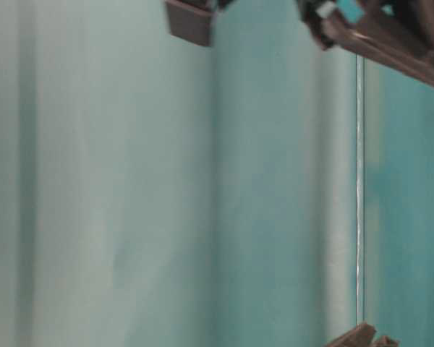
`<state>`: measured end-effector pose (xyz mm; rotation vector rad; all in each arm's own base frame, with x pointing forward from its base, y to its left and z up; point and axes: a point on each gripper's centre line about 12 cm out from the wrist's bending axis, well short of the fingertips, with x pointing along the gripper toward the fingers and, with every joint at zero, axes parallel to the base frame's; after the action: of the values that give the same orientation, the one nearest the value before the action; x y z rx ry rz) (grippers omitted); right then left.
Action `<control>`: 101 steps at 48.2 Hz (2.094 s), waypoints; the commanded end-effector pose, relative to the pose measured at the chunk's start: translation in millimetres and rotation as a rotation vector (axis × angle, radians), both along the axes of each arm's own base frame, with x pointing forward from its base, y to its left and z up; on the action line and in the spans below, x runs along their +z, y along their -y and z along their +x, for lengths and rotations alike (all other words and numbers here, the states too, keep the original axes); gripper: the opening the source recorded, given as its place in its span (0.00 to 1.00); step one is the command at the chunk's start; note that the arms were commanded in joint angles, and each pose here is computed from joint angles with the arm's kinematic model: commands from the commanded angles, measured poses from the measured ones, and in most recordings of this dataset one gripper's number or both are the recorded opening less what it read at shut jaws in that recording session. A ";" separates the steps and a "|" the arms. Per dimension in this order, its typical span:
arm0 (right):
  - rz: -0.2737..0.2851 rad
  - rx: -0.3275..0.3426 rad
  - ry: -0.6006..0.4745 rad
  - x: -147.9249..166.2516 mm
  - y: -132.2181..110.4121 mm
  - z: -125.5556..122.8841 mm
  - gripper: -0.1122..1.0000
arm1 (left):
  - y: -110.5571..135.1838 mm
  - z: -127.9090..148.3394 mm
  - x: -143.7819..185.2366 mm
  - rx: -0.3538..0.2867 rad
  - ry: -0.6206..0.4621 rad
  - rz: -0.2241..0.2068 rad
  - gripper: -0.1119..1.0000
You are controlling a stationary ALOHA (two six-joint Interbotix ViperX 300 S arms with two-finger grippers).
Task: Insert the wire into the hole on the right side and pull it with the left arm.
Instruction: 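Lift the wire with the right gripper and carry it toward the rail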
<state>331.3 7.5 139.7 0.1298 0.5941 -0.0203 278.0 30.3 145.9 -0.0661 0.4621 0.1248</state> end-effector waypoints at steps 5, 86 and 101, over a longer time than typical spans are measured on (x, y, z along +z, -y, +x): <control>-0.005 0.003 0.069 35.2 0.6 -7.2 0.12 | 1.3 13.1 17.3 -0.003 0.064 -0.004 0.93; -0.032 -0.031 0.371 0.9 -45.4 -58.3 0.12 | 61.3 37.8 -26.0 -0.156 0.378 -0.100 0.93; -0.099 -0.033 0.358 -5.6 -83.9 -47.2 0.12 | 76.0 45.0 -30.5 -0.187 0.385 -0.131 0.93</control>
<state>278.5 82.2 129.1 0.0322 0.2575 -0.0672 318.3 -41.8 109.2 -0.1647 0.1206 -0.0919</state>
